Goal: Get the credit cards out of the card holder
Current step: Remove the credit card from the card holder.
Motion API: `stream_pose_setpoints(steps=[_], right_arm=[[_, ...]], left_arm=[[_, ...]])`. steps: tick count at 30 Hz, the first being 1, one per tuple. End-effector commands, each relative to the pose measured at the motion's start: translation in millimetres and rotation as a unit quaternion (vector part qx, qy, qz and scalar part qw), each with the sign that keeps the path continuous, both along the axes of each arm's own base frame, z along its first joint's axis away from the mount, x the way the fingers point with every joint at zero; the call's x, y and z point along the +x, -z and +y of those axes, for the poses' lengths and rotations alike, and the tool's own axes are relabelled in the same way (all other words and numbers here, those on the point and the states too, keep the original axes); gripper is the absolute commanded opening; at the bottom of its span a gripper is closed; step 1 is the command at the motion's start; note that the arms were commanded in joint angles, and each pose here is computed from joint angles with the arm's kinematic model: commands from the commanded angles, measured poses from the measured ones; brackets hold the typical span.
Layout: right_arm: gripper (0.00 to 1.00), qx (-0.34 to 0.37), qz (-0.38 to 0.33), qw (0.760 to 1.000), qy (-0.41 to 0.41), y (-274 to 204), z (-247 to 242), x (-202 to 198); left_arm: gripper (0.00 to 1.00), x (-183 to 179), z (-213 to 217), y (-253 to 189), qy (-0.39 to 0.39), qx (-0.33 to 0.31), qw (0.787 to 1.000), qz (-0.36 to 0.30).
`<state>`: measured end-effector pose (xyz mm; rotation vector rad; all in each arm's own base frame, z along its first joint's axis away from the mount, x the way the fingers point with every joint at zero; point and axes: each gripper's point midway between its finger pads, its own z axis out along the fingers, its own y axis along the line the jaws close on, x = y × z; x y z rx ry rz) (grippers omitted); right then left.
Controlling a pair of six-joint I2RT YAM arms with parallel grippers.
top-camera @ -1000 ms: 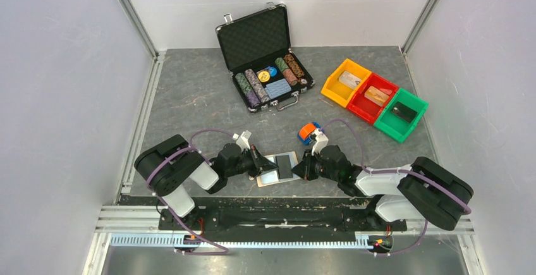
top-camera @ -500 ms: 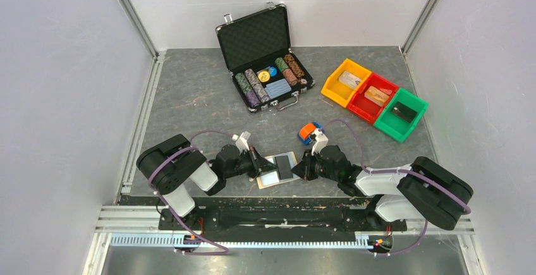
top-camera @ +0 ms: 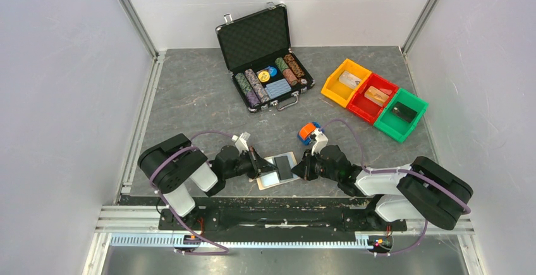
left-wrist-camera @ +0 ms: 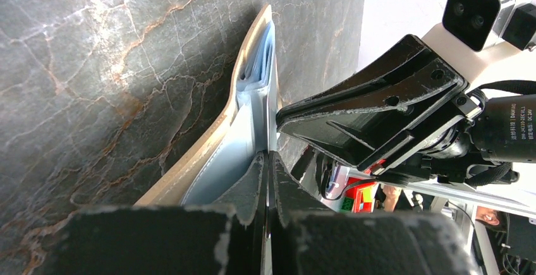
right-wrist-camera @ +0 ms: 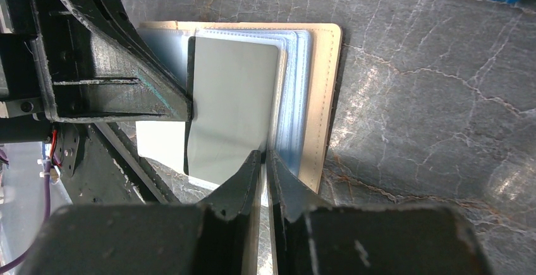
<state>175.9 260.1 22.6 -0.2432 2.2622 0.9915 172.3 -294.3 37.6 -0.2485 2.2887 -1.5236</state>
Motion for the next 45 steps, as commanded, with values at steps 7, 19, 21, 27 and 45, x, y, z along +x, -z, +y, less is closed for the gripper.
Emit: stream_pose_setpoints(steps=[7, 19, 21, 27, 45], right_arm=[[0.1, -0.051, 0.028, 0.998, 0.003, 27.5, -18.4, -10.6], [0.1, -0.048, 0.026, 0.998, 0.005, 25.0, -18.1, -8.9], [0.1, -0.045, 0.026, 0.999, 0.004, 22.8, -16.7, -8.8], [0.17, -0.037, -0.022, 0.999, -0.02, -4.0, -7.8, 0.8], [0.43, -0.054, -0.504, 0.857, -0.087, -124.0, 1.1, -1.5]], left_arm=[[0.02, -2.5, -0.2, -15.3, 0.014, -0.019, 0.999, -0.027], [0.02, 3.0, 15.8, -6.5, -0.013, 0.043, 0.999, -0.024], [0.02, 3.7, 20.2, -4.3, -0.018, 0.065, 0.998, -0.02], [0.02, 7.0, 40.0, -18.6, -0.052, 0.106, 0.992, -0.034], [0.02, 4.3, 40.2, -72.5, -0.058, 0.076, 0.994, -0.045]])
